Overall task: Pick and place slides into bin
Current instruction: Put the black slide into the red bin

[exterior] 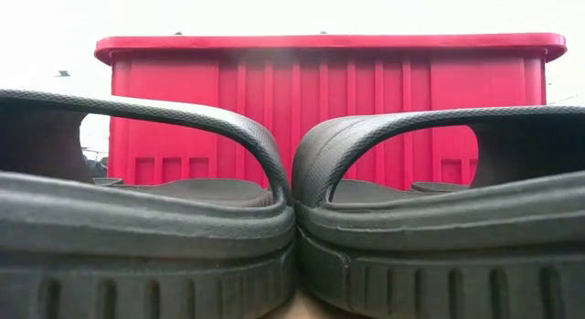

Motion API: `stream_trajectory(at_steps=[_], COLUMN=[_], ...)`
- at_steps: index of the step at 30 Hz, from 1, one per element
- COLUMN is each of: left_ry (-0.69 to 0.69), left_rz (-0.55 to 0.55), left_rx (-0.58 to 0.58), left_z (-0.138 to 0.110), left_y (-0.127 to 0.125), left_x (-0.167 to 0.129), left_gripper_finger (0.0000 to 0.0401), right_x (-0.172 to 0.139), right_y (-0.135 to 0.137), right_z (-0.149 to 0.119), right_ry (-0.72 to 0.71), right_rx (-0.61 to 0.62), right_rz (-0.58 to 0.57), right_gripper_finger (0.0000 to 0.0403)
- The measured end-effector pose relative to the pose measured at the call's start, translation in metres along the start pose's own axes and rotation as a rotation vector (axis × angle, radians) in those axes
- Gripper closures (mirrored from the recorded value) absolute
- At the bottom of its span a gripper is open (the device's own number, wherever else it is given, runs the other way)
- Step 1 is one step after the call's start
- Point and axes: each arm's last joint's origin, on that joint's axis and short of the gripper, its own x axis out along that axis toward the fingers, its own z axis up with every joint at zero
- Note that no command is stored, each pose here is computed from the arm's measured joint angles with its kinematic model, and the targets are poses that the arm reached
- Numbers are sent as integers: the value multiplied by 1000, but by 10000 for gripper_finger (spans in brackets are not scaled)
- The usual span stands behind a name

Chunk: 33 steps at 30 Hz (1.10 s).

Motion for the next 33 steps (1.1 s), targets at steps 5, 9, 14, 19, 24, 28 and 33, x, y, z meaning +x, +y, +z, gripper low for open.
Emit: stream_trajectory(at_steps=[5,9,14,19,24,28,33], left_ry=[9,40,101,125,164,188,191], left_rz=[7,7,-3,-5,-26,-65,-96], left_rx=[0,10,13,-8,-21,-39,-61], left_z=[0,-3,-9,-12,-16,-19,-19], left_y=[1,1,0,0,-1,-3,-4], left_x=[-2,-3,-3,-4,-4,-5,-5], left_gripper_finger=[397,397,398,383,378,377,377], right_x=[32,51,74,94,113,125,131], right_y=[16,15,6,-10,-25,-37,-57], right_z=[-19,-29,-33,-49,-64,-70,-80], right_ry=[204,301,325,335,262,185,164], right_rx=[-30,-6,9,86,141,189,269], right_rz=[-42,-166,-246,-251,-161,-112,-184], right_gripper_finger=[403,403,403,395,346,282,200])
